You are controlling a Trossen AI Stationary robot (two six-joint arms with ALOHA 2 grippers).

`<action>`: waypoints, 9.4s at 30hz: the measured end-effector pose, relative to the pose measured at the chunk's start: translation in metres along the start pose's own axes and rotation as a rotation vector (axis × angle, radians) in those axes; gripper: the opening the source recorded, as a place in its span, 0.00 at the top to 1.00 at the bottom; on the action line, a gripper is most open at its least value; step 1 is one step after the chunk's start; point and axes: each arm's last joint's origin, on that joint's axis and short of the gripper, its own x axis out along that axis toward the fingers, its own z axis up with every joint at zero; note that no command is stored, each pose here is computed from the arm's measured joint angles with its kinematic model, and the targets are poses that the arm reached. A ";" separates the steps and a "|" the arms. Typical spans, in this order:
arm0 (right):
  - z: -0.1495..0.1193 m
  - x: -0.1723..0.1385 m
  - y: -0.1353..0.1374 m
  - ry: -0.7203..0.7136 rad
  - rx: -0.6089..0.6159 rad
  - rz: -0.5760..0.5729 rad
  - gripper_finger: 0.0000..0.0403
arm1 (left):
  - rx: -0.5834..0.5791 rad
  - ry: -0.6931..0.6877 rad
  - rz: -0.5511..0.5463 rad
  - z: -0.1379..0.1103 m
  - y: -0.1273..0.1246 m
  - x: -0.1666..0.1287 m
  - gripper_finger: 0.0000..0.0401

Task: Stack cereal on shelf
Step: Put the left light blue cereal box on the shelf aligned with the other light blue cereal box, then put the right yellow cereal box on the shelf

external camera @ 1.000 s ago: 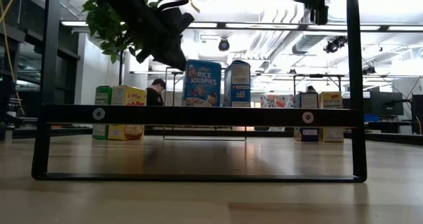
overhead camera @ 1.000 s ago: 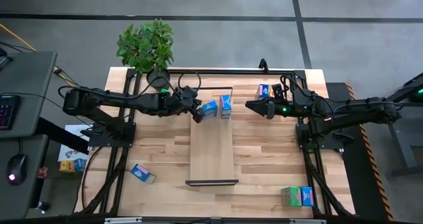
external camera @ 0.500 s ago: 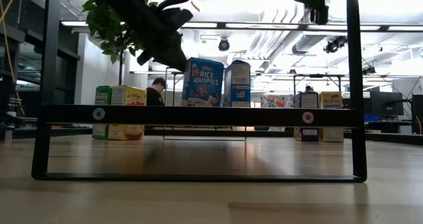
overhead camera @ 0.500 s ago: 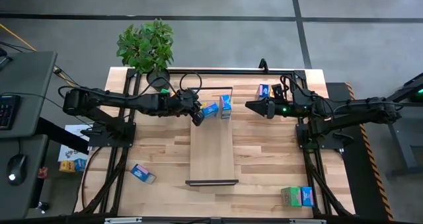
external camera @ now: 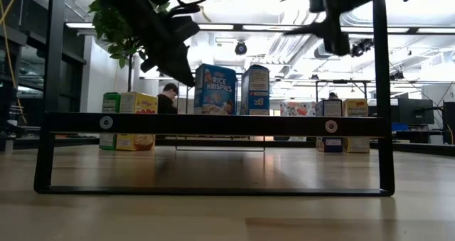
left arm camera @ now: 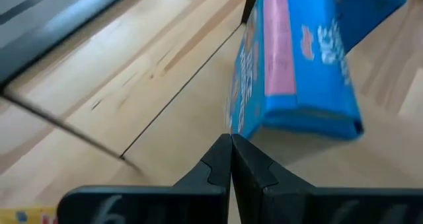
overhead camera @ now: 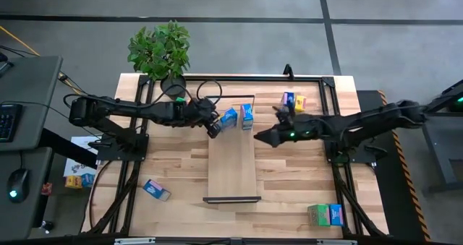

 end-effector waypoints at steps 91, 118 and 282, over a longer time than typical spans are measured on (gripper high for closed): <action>0.011 0.066 -0.063 0.056 -0.100 -0.210 1.00 | -0.058 0.043 0.032 -0.029 -0.032 0.035 1.00; 0.011 0.066 -0.063 0.050 -0.100 -0.204 1.00 | -0.083 -0.078 -0.070 0.004 -0.006 0.042 1.00; 0.127 -0.119 0.033 0.321 -0.053 -0.708 0.63 | -0.106 -0.485 -0.295 0.019 0.008 -0.145 1.00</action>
